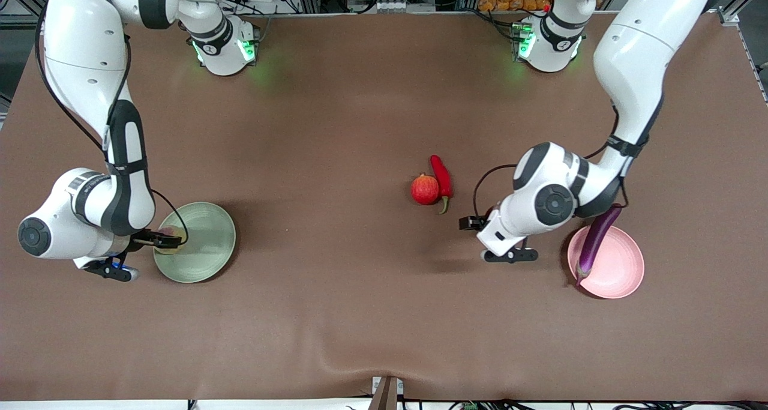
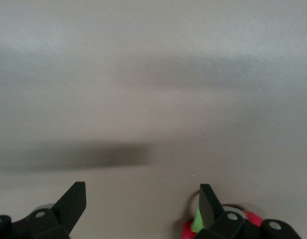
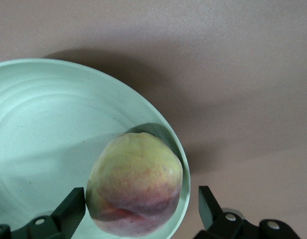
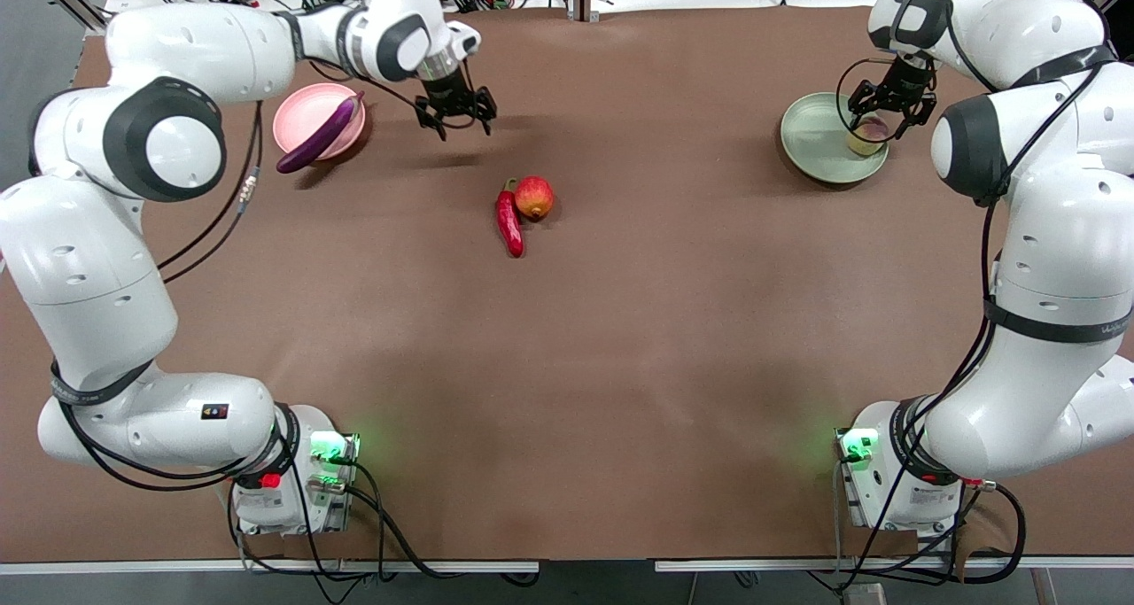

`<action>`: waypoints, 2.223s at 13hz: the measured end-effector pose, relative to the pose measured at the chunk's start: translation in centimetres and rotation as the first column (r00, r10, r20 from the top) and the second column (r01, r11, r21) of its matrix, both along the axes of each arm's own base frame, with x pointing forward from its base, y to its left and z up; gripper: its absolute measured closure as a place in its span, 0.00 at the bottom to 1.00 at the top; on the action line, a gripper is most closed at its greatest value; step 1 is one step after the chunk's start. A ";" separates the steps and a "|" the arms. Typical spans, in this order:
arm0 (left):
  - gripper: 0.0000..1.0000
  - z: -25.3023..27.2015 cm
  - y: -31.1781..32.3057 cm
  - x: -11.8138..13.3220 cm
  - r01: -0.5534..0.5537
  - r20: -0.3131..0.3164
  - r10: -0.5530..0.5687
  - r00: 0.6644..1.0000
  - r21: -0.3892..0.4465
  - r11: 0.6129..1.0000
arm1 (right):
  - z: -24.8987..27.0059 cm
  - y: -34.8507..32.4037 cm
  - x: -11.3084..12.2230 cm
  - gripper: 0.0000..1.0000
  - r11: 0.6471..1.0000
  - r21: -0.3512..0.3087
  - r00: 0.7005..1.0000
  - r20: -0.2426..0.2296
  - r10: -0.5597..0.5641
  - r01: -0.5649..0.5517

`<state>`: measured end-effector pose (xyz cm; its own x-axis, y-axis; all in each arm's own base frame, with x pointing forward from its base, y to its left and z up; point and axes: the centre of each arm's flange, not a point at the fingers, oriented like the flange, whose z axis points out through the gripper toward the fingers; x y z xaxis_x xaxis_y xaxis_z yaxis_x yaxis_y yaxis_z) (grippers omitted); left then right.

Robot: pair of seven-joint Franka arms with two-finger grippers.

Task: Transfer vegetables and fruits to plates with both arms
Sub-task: 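Reach the left gripper to the chili while the right gripper releases the peach, then grasp the red chili with the left gripper while the right gripper reaches the apple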

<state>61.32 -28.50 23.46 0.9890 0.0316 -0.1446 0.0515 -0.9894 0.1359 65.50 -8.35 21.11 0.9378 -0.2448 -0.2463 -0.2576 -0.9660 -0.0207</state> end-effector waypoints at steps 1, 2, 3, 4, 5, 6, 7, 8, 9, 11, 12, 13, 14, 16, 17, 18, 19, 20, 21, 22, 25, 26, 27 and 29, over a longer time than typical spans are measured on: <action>0.00 -0.4 -1.3 -0.7 -0.001 -0.002 0.001 1.000 0.000 1.000 | 0.0 0.1 -0.2 0.00 1.000 0.007 1.000 -0.015 0.000 0.000; 0.00 -0.7 -2.5 -1.3 -0.004 -0.005 0.004 1.000 0.001 1.000 | 0.0 0.2 -0.3 0.00 1.000 0.017 1.000 -0.028 -0.002 0.002; 0.02 -0.9 -3.4 -1.8 -0.002 -0.007 0.002 1.000 0.004 1.000 | 0.2 0.4 -0.4 0.00 0.999 0.034 0.999 -0.037 -0.016 0.017; 0.03 -1.1 -3.8 -2.1 0.001 -0.009 -0.001 1.000 0.009 1.000 | 0.6 0.5 -0.4 0.00 0.997 0.058 0.998 -0.045 -0.042 0.044; 0.10 -1.3 -4.2 -2.4 0.009 -0.011 -0.009 1.000 0.013 1.000 | 1.2 0.5 -0.5 0.00 0.994 0.083 0.996 -0.056 -0.069 0.074; 0.10 -1.6 -4.4 -2.7 0.016 -0.016 -0.015 1.000 0.016 1.000 | 2.1 0.7 -0.4 0.00 0.990 0.099 0.993 -0.068 -0.094 0.100; 0.16 -1.9 -4.5 -3.0 0.023 -0.016 -0.023 1.000 0.020 1.000 | 3.2 1.0 -0.3 0.00 0.985 0.107 0.989 -0.083 -0.124 0.133; 0.22 -2.3 -4.7 -3.2 0.032 -0.010 -0.032 0.999 0.025 0.999 | 4.5 1.5 -0.1 0.00 0.979 0.110 0.981 -0.102 -0.162 0.173; 0.22 -2.8 -4.9 -3.4 0.030 -0.011 -0.030 0.999 0.025 0.999 | 5.9 2.3 0.0 0.00 0.970 0.110 0.972 -0.124 -0.200 0.214; 0.27 -3.7 -6.0 -4.1 0.019 -0.017 -0.018 1.000 0.027 0.999 | 8.5 4.8 0.2 0.00 0.953 0.101 0.950 -0.161 -0.267 0.285; 0.32 -3.9 -6.6 -4.5 0.018 -0.019 -0.017 1.000 0.030 0.999 | 9.2 6.7 0.2 0.00 0.948 0.088 0.942 -0.171 -0.288 0.306; 0.32 -4.0 -6.8 -4.7 0.016 -0.020 -0.016 1.000 0.032 0.999 | 9.5 8.6 0.2 0.00 0.945 0.074 0.936 -0.177 -0.303 0.320; 0.39 -4.0 -6.9 -4.8 0.017 -0.020 -0.016 1.000 0.034 0.999 | 9.6 10.4 0.2 0.00 0.943 0.059 0.932 -0.182 -0.313 0.328; 0.47 -4.4 -6.6 -4.8 0.014 -0.025 -0.013 1.000 0.040 0.999 | 9.5 12.7 0.0 0.00 0.941 0.040 0.927 -0.190 -0.322 0.335; 0.47 -4.6 -6.5 -4.8 0.013 -0.029 -0.012 1.000 0.042 0.999 | 9.4 13.5 -0.1 0.00 0.940 0.034 0.925 -0.194 -0.327 0.339; 0.50 -4.9 -6.4 -4.9 0.014 -0.033 -0.012 0.999 0.043 0.999 | 9.4 14.2 -0.2 0.00 0.939 0.029 0.922 -0.198 -0.332 0.344; 0.51 -5.1 -6.4 -5.0 0.014 -0.037 -0.013 0.999 0.044 0.999 | 9.3 15.0 -0.3 0.00 0.937 0.024 0.920 -0.201 -0.336 0.347; 0.54 -5.4 -6.5 -5.1 0.015 -0.041 -0.013 0.999 0.044 0.999 | 9.3 15.7 -0.3 0.00 0.936 0.018 0.917 -0.204 -0.342 0.353; 0.54 -5.5 -6.6 -5.2 0.017 -0.044 -0.015 0.999 0.044 0.999 | 9.3 16.3 -0.4 0.00 0.935 0.013 0.916 -0.205 -0.345 0.355; 0.55 -5.5 -6.7 -5.3 0.019 -0.043 -0.017 0.999 0.043 0.999 | 9.3 16.7 -0.5 0.00 0.934 0.009 0.914 -0.207 -0.348 0.357; 0.74 -5.4 -7.3 -5.5 0.026 -0.037 -0.025 0.999 0.039 0.999 | 9.2 17.3 -0.6 0.00 0.929 0.000 0.908 -0.211 -0.362 0.370; 0.86 -5.3 -7.5 -5.5 0.029 -0.034 -0.027 0.999 0.036 0.999 | 9.2 17.7 -0.7 0.00 0.925 -0.005 0.904 -0.214 -0.372 0.379; 0.93 -5.3 -7.6 -5.6 0.031 -0.034 -0.030 0.999 0.036 0.999 | 9.2 18.6 -0.8 0.00 0.921 -0.013 0.898 -0.217 -0.384 0.390; 0.93 -5.3 -7.7 -5.6 0.031 -0.034 -0.030 0.999 0.036 0.999 | 9.2 21.4 -1.1 0.00 0.911 -0.029 0.887 -0.218 -0.408 0.412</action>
